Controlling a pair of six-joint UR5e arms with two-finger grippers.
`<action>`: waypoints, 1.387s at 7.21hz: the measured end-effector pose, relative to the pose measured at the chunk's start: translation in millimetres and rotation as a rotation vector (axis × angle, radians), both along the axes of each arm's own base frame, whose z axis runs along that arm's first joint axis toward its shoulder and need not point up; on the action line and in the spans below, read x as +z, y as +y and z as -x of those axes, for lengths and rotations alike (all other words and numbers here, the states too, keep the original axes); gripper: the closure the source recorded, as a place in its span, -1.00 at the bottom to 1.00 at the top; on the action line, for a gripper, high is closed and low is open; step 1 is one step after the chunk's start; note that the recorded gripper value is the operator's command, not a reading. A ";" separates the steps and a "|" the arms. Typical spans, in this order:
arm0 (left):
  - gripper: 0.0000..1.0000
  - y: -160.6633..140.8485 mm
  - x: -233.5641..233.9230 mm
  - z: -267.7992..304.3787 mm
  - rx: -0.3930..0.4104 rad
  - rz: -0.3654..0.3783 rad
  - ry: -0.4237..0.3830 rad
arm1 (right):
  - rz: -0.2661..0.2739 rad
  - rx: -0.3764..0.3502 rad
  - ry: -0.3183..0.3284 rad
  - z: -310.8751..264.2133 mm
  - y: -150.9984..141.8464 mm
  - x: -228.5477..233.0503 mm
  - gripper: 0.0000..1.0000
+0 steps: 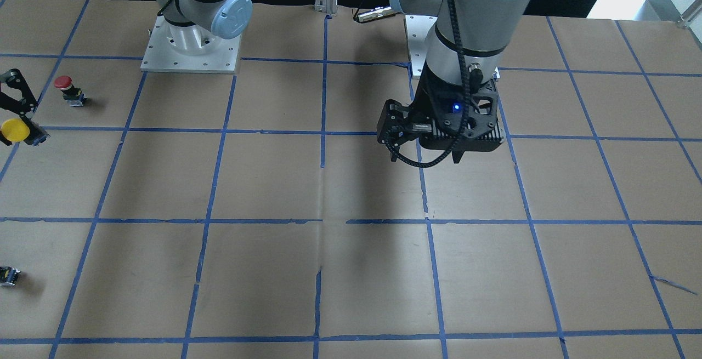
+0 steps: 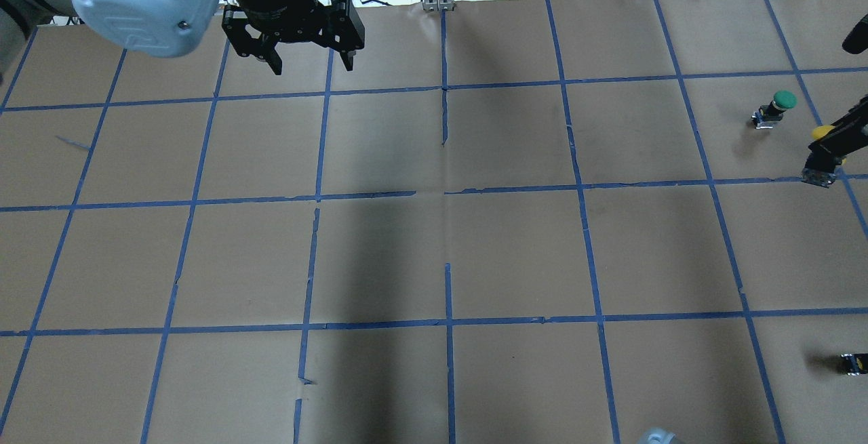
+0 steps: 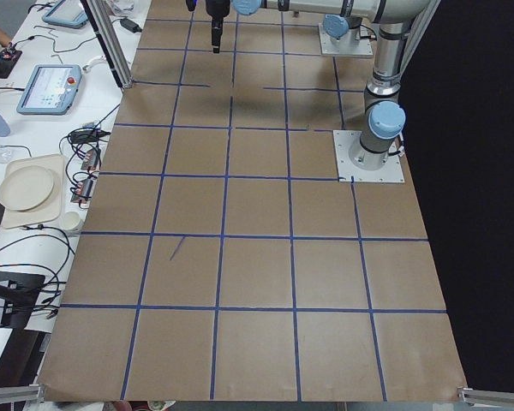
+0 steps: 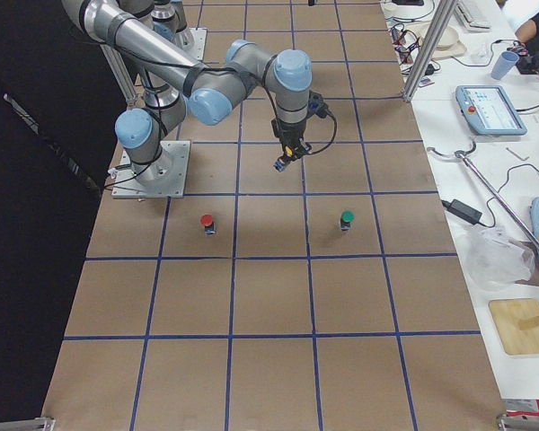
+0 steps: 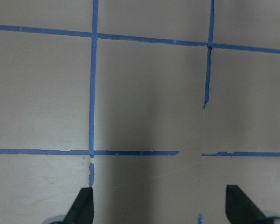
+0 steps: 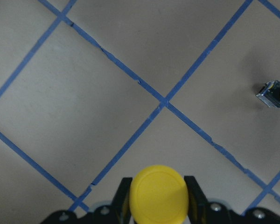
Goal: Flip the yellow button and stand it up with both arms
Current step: 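Carry the yellow button with the right gripper while the left arm withdraws, then lower the yellow button upright onto the table and open the right gripper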
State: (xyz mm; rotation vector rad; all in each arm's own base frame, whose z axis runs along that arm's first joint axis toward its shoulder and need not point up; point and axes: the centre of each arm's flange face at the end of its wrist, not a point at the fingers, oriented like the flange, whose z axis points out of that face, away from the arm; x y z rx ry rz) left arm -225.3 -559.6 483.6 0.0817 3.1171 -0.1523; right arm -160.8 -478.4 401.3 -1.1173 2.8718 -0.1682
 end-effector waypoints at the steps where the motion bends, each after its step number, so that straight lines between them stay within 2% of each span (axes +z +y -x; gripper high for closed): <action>1: -0.98 3.8 2.1 -2.8 -0.058 -0.028 -0.037 | 0.029 0.058 -0.009 16.8 4.5 -11.4 1.00; 2: -0.98 3.7 4.2 -26.2 -0.072 -0.077 -0.013 | 0.050 0.103 -0.034 33.4 6.4 -23.9 1.00; 3: -0.97 8.6 11.8 -62.5 -0.033 -0.128 0.063 | 0.067 0.141 -0.071 48.1 5.5 -38.3 1.00; 4: -0.97 28.7 26.2 -94.1 -0.005 -0.151 0.123 | 0.095 0.182 -0.122 64.5 3.5 -56.0 1.00; 5: -0.97 51.5 35.6 -110.5 -0.009 -0.150 0.138 | 0.118 0.210 -0.163 84.1 3.0 -75.8 1.00; 7: -0.97 64.5 32.1 -124.1 0.041 -0.144 0.068 | 0.155 0.285 -0.170 112.7 -2.4 -110.4 1.00; 10: -0.97 48.0 44.5 -112.2 0.032 -0.098 0.000 | 0.226 0.386 -0.204 137.6 -0.2 -137.7 1.00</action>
